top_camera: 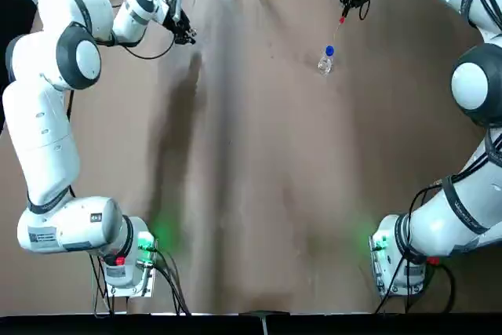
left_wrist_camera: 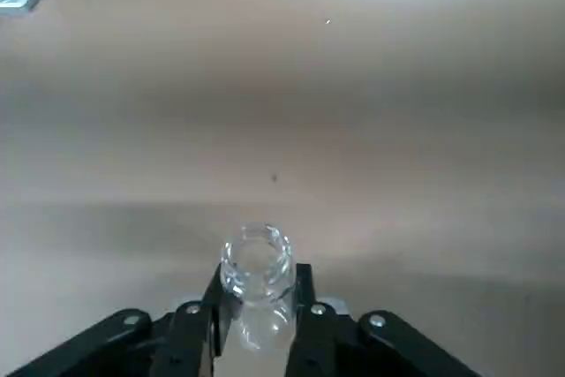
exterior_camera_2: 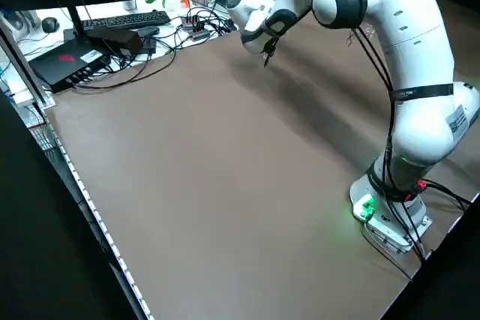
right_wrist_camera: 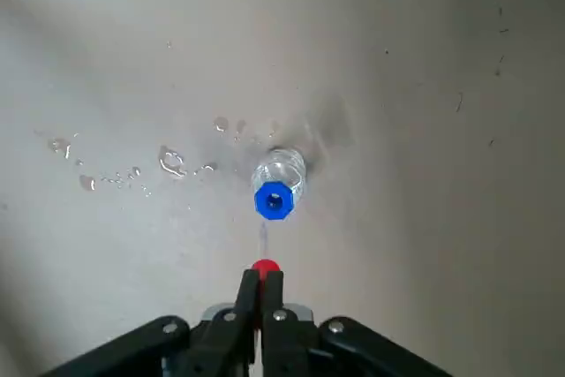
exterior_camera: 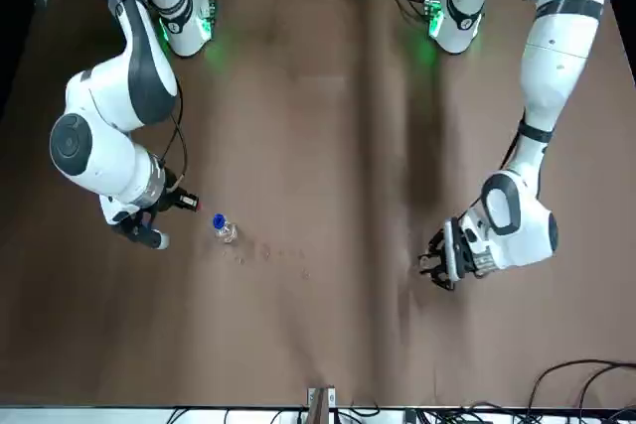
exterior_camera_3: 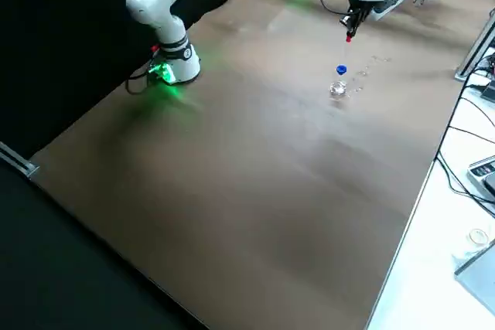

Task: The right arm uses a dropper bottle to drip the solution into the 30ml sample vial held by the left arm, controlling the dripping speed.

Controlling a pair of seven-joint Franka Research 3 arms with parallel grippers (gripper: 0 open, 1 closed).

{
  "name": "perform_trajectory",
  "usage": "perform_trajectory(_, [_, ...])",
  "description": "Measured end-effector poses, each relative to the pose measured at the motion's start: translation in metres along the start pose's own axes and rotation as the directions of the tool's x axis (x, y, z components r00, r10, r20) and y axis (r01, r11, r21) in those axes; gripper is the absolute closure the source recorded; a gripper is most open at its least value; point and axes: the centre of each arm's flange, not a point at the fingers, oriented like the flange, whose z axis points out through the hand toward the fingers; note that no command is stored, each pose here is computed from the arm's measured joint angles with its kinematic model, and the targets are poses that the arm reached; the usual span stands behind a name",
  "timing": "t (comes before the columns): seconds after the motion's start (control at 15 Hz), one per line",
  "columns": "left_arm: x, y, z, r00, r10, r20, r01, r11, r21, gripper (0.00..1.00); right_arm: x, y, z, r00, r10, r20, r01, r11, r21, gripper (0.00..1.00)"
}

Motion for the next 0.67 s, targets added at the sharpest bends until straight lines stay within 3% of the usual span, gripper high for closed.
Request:
perform_trajectory(0.33, [-0.049,-0.006,-0.029,0.999,-0.015,-0.052,0.017,1.000,0.026,0.68,0.004,0.003,0.018,1.000,-0.016,-0.001,0.016,0.998,-0.060,0.96])
perform_trajectory(0.67, [-0.070,-0.003,-0.026,0.994,-0.043,-0.105,0.046,0.998,0.033,0.68,0.008,0.000,0.033,1.000,-0.020,0.004,0.020,0.998,-0.064,0.96])
